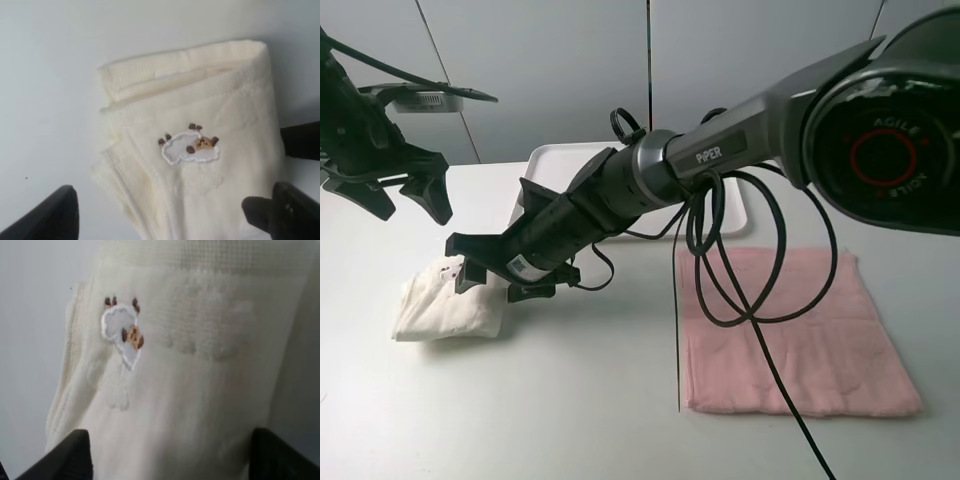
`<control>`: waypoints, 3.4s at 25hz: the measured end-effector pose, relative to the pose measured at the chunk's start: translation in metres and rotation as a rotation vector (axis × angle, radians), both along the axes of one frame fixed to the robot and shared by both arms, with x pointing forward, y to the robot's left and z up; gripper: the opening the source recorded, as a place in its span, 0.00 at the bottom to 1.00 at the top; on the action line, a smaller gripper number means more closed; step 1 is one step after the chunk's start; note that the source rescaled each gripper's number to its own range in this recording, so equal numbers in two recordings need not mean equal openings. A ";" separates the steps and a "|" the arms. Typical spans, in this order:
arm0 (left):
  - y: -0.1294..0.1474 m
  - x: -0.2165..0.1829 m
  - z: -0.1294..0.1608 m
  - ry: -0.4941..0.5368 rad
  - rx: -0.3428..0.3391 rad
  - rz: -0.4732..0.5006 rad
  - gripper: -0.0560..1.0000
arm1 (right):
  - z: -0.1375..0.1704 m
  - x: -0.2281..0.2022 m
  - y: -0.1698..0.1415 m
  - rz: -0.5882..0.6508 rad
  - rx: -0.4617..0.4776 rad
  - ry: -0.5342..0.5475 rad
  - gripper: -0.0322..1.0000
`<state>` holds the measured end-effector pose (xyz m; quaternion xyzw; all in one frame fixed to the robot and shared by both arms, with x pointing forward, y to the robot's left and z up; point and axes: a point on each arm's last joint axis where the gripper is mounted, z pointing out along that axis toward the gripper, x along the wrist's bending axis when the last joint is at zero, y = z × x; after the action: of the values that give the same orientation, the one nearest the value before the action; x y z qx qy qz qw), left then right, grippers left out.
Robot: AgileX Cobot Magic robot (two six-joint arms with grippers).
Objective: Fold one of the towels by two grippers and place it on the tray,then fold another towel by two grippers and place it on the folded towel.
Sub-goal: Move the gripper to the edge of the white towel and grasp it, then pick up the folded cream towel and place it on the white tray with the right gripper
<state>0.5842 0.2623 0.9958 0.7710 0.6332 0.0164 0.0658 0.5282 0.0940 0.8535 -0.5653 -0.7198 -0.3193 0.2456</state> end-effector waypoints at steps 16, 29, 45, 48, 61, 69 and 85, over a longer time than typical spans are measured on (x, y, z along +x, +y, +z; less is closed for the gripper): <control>0.000 0.000 0.000 -0.001 0.001 -0.008 0.98 | -0.017 0.003 0.004 -0.026 -0.033 0.008 0.21; -0.002 0.000 0.000 0.001 -0.025 -0.006 0.98 | 0.000 0.002 0.008 0.022 -0.011 -0.053 0.11; -0.004 -0.002 0.000 0.024 -0.050 0.003 0.98 | 0.034 0.095 -0.066 -0.071 0.062 -0.067 0.11; -0.005 -0.003 0.000 0.029 -0.058 0.006 0.98 | 0.033 0.111 -0.087 -0.103 0.044 -0.077 0.11; -0.006 -0.003 0.000 0.030 -0.070 0.011 0.98 | 0.031 0.167 -0.177 -0.298 -0.050 -0.167 0.11; -0.007 -0.003 0.000 0.032 -0.073 0.009 0.98 | 0.030 0.169 -0.179 -0.305 -0.067 -0.190 0.11; -0.007 -0.003 0.000 0.032 -0.078 0.003 0.98 | 0.059 0.167 -0.211 -0.168 -0.147 -0.221 0.96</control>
<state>0.5813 0.2553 0.9963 0.7670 0.6356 -0.0202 0.0856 0.6951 -0.1166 0.9123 -0.6014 -0.7141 -0.3454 0.0952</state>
